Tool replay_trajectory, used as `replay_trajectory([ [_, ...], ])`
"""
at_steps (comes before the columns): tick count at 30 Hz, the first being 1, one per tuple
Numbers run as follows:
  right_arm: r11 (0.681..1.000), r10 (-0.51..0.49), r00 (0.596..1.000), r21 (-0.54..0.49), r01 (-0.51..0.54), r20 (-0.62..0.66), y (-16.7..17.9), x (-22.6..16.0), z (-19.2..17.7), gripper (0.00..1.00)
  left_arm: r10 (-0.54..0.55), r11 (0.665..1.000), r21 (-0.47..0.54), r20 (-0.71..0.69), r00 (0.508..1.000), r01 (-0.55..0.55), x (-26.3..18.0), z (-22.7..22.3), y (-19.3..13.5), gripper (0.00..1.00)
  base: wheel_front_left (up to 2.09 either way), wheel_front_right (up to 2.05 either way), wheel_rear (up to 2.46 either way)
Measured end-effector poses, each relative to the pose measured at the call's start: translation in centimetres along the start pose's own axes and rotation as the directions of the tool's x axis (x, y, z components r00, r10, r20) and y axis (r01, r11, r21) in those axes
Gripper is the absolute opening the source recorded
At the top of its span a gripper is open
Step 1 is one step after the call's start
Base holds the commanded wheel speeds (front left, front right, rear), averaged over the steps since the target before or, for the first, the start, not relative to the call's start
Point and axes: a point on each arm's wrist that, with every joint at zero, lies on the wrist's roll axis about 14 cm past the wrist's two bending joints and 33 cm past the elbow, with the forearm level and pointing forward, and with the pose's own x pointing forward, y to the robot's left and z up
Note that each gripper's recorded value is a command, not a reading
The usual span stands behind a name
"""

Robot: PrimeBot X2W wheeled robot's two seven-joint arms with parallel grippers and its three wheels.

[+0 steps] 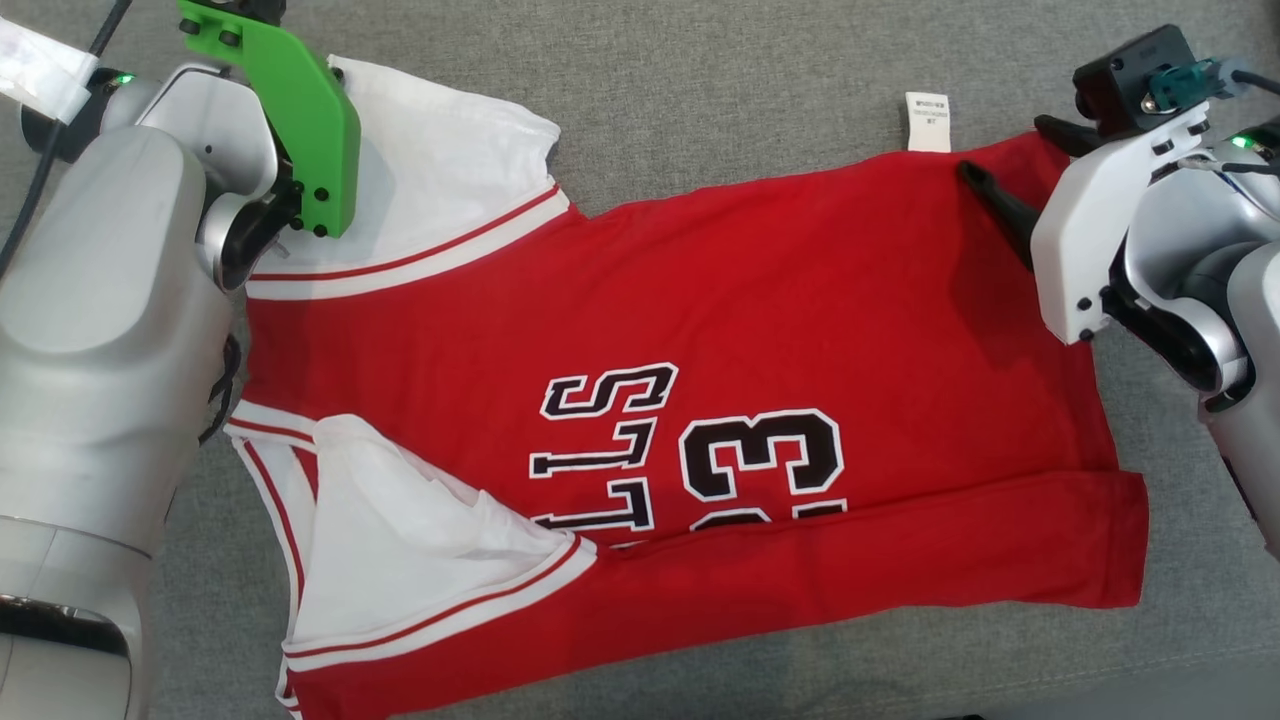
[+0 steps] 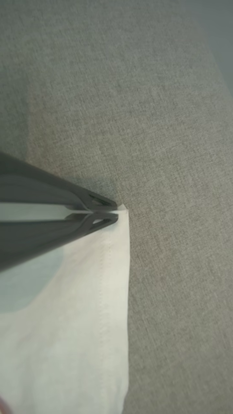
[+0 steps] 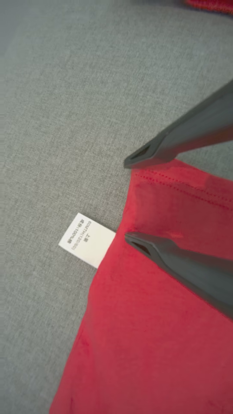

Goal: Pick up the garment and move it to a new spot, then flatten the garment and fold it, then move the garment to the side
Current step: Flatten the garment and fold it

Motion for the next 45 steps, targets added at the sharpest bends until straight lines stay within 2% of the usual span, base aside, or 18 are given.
replay_trajectory([
  [5,0.997,-0.081,0.996,-0.006,0.081,0.031,-2.0,-0.2,0.8,1.0,-0.014,0.999,-0.029,0.037,0.999,0.016,-0.5,0.3,0.1,0.0,0.0,0.0,0.0],
  [8,0.989,-0.146,0.988,0.003,0.146,0.046,-3.1,-0.3,1.5,1.0,-0.03,0.995,-0.096,0.066,0.997,0.036,-0.9,0.5,0.3,0.0,0.0,0.0,0.0],
  [14,0.982,-0.187,0.981,0.022,0.188,-0.043,-3.2,-0.4,0.0,1.0,-0.049,0.992,-0.113,0.064,0.997,0.056,-1.4,0.3,0.1,0.0,0.0,0.0,0.0],
  [20,0.978,-0.195,0.976,0.052,0.2,-0.097,-2.9,-0.9,-1.3,1.0,-0.041,0.994,-0.101,0.06,0.997,0.047,-1.7,0.2,0.5,0.0,0.0,0.0,0.0],
  [32,0.973,-0.216,0.975,0.074,0.218,-0.046,-3.5,-0.8,-0.1,1.0,-0.045,0.994,-0.099,0.055,0.997,0.051,-1.3,0.0,0.4,0.0,0.0,0.0,0.0],
  [39,0.977,-0.199,0.97,0.055,0.208,-0.137,-3.5,-0.1,-1.6,1.0,-0.045,0.994,-0.1,0.05,0.998,0.05,-1.4,-0.2,0.5,0.0,0.0,0.0,0.0],
  [45,0.98,-0.178,0.974,0.068,0.189,-0.139,-3.0,0.3,-1.9,1.0,-0.045,0.993,-0.104,0.048,0.998,0.05,-1.3,-0.4,0.6,0.0,0.0,0.0,0.0],
])
